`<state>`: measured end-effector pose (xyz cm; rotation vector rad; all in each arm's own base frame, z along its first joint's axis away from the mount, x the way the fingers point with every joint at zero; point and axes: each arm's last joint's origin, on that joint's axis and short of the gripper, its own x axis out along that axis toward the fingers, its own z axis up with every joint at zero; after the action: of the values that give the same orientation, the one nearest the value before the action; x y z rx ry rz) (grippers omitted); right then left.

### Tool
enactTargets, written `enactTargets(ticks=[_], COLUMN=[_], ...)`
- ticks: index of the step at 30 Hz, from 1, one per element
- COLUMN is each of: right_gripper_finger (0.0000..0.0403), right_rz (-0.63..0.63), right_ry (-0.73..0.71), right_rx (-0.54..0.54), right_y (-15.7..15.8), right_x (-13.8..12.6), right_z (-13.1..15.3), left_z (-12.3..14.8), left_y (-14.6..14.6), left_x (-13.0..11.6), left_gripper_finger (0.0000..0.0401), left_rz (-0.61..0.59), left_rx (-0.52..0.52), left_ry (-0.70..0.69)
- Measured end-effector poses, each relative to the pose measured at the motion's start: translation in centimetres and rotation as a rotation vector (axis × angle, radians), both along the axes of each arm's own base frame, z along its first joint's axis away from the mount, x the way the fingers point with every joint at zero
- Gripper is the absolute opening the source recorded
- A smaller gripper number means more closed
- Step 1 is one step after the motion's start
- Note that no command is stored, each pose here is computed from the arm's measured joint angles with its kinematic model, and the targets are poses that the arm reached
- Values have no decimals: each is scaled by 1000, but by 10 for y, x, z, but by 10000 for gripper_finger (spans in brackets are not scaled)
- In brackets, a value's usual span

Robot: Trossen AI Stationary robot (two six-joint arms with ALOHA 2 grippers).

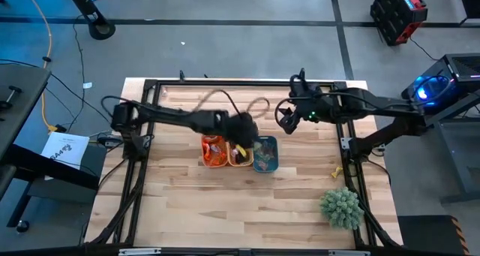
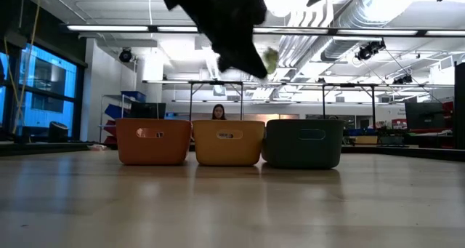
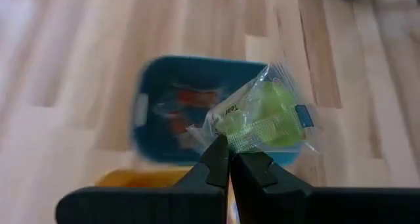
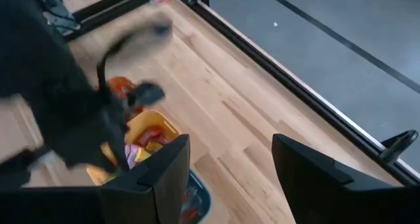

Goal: Sort candy
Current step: Put the green gummy into the blue bin, then put the orange gummy into the blue bin

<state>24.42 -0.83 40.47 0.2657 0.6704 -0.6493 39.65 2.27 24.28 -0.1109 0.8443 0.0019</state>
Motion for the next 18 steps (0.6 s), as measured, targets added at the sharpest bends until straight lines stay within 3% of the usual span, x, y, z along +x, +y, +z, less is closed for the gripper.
enactTargets(ticks=[3, 8, 15, 18], right_gripper_finger=[210, 210, 210, 210], right_rz=[6, 25, 30, 35], right_ry=[17, 27, 26, 33], right_rx=[10, 28, 32, 29], right_y=[0, 1, 2, 2], right_x=[1, 5, 6, 5], right_z=[-6, -16, -18, -18], left_z=[-25, -52, -35, -21], left_y=[-13, -14, -2, 8], left_x=[14, 25, 23, 10], left_gripper_finger=[0, 19, 100, 135], left_rz=[-9, 94, 146, 164], left_rx=[-6, -105, -139, -131], left_ry=[21, 52, -12, 34])
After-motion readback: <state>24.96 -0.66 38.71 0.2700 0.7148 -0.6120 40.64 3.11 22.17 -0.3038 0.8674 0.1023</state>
